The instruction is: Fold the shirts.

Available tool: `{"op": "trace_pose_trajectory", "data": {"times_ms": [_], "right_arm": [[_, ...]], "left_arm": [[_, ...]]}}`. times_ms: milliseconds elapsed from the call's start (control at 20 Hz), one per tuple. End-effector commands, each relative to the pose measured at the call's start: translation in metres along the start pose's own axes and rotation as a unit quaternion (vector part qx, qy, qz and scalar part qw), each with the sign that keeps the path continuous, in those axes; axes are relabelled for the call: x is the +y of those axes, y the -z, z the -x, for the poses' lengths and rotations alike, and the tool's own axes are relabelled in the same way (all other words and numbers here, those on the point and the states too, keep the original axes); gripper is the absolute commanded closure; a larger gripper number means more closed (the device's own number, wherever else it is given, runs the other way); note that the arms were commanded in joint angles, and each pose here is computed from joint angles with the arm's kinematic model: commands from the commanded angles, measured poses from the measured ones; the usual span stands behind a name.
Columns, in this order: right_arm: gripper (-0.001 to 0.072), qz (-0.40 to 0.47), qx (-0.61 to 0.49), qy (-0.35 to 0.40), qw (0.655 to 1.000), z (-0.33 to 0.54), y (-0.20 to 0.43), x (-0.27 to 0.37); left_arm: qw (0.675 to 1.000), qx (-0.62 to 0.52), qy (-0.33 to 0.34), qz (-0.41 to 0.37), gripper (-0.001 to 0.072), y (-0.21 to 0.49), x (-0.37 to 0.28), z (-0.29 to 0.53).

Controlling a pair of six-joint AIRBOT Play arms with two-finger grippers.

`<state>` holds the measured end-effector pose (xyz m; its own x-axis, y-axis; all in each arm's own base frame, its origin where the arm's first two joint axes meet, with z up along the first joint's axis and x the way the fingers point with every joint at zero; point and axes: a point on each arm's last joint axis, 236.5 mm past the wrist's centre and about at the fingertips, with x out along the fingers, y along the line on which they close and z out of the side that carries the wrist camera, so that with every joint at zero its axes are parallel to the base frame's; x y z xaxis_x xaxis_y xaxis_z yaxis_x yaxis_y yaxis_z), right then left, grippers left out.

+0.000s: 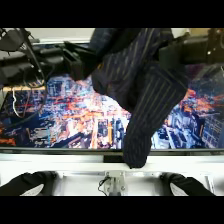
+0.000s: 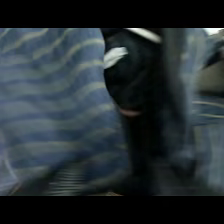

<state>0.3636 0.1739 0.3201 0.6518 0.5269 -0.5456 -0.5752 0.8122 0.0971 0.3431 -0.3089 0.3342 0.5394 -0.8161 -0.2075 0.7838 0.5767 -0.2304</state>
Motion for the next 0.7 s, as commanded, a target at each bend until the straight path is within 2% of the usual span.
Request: {"op": "trace_pose_trajectory", "data": {"times_ms": [0, 250, 550, 650], "right_arm": [[0.0621, 0.04, 0.005, -0.046, 0.998, 0.004, 0.003, 0.023], [0.0621, 0.094, -0.006, -0.067, 0.993, 0.005, 0.0, 0.034], [0.0622, 0.118, -0.041, -0.065, 0.99, 0.006, -0.015, 0.034], [0.0622, 0.127, -0.06, -0.057, 0.988, 0.006, -0.025, 0.032]], "left_arm": [[0.997, -0.026, -0.069, -0.024, 0.003, -0.017, 0.037, 0.012], [0.98, -0.097, -0.09, -0.152, 0.0031, -0.081, 0.026, 0.046], [0.967, -0.156, -0.101, -0.172, 0.0036, -0.123, 0.015, 0.068], [0.959, -0.19, -0.117, -0.172, 0.0061, -0.14, 0.019, 0.075]]}}
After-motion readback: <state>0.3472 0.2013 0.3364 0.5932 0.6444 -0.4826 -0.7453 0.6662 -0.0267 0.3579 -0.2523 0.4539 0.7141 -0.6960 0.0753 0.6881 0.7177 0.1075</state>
